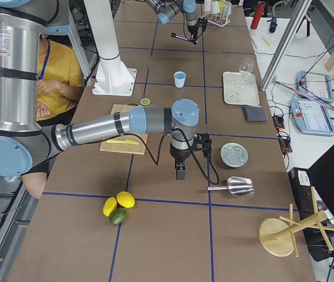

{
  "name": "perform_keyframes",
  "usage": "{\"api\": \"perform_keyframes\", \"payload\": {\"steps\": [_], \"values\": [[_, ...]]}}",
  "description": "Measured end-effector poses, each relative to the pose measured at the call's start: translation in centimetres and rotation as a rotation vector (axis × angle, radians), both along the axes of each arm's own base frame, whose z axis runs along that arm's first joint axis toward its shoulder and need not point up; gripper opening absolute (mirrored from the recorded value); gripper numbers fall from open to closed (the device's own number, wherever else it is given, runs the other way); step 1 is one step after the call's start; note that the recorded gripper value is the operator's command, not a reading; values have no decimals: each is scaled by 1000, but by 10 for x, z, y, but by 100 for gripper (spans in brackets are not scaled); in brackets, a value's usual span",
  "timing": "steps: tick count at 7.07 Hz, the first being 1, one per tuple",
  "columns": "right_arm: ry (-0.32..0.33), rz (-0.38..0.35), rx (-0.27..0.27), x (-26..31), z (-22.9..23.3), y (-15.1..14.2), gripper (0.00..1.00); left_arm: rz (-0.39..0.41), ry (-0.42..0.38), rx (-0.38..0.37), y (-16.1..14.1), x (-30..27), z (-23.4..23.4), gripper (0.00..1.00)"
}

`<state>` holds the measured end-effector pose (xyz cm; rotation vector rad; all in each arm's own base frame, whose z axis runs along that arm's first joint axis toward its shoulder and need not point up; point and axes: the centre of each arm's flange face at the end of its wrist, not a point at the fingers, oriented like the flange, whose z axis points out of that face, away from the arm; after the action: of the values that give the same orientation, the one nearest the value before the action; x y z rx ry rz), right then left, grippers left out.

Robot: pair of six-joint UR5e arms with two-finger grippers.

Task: Squeeze lemon into cup
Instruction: 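Carry the muddler back and stand it upright on the table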

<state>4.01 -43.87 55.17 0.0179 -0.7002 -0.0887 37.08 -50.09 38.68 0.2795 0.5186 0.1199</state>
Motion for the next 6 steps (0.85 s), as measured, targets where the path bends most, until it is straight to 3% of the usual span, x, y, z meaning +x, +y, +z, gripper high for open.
{"api": "perform_keyframes", "payload": {"steps": [6], "values": [[-1, 0, 14, 0, -1, -1, 100, -65, 22, -30, 5, -11, 76, 0]]}}
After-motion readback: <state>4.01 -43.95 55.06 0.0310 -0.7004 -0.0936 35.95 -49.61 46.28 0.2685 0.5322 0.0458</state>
